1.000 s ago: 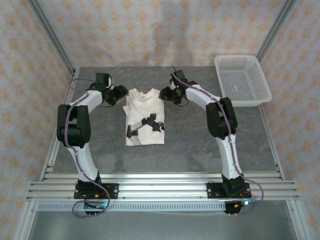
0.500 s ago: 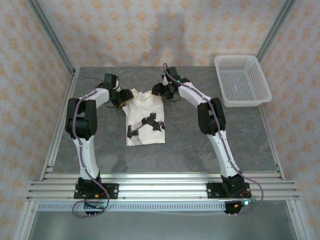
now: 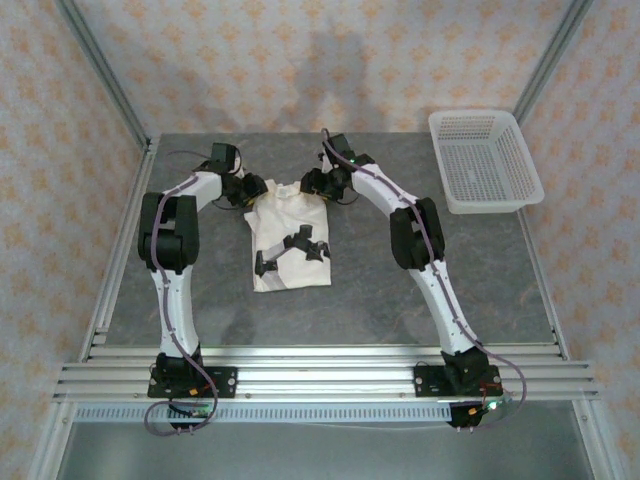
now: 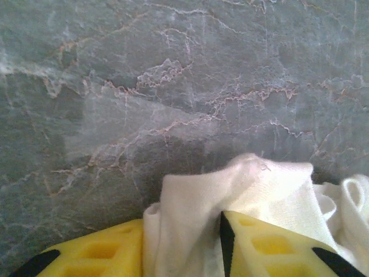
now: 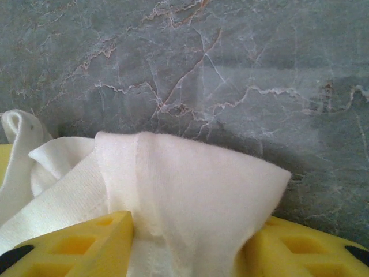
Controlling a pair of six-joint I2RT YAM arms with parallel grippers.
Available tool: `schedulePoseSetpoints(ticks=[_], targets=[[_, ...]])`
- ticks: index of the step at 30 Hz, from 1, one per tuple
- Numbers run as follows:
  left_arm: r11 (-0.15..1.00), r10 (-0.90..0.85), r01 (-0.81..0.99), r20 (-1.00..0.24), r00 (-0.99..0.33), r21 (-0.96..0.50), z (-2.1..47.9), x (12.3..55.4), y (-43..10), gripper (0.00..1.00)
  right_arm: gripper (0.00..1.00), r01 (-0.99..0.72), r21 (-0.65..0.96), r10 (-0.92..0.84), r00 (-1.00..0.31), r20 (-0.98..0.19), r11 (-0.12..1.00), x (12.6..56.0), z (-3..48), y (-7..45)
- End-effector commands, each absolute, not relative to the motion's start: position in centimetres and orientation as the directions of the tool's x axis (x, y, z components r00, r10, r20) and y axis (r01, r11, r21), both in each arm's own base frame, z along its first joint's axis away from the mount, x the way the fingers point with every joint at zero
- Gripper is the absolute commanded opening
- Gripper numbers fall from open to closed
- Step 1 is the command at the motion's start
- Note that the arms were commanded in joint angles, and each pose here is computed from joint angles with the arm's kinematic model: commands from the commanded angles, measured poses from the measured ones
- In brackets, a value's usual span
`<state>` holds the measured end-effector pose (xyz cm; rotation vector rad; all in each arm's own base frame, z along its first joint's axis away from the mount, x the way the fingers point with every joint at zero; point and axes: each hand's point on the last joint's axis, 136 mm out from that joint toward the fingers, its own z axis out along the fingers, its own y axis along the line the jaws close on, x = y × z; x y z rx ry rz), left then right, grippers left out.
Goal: Fold the inside-out t-shirt
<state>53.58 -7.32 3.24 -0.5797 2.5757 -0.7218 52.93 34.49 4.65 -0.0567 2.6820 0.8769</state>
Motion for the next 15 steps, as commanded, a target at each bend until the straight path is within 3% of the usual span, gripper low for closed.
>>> schedulePoseSetpoints(ticks=[1,4,8,9,12,15], targets=[[0.744,-0.478,-0.248,-0.235,-0.846,-0.62,2.8,54.0,-9.3,0.25,0.52,-0.156,0.566,0.031,-0.951,-0.307,0.81,52.4,5.2,34.9],[0.765,-0.476,-0.256,-0.25,-0.843,-0.591,2.8,54.0,-8.9,0.0,0.53,-0.159,0.552,0.038,-0.944,-0.327,0.818,52.6,6.8,34.5],[0.784,-0.456,-0.245,-0.261,-0.851,-0.57,2.8,54.0,-8.6,0.0,0.57,-0.169,0.504,0.061,-0.911,-0.408,0.847,52.9,10.6,32.4],[0.787,-0.449,-0.238,-0.264,-0.854,-0.569,2.8,54.0,-8.6,0.0,0.62,-0.155,0.491,0.079,-0.902,-0.424,0.857,53.0,11.0,31.5],[0.788,-0.444,-0.23,-0.269,-0.855,-0.572,3.0,53.9,-8.7,0.0,0.7,-0.089,0.494,0.163,-0.881,-0.443,0.865,53.7,10.1,29.0],[0.786,-0.445,-0.229,-0.268,-0.855,-0.574,2.8,54.0,-8.7,0.0,0.71,-0.081,0.504,0.167,-0.888,-0.427,0.86,54.0,8.3,28.5]])
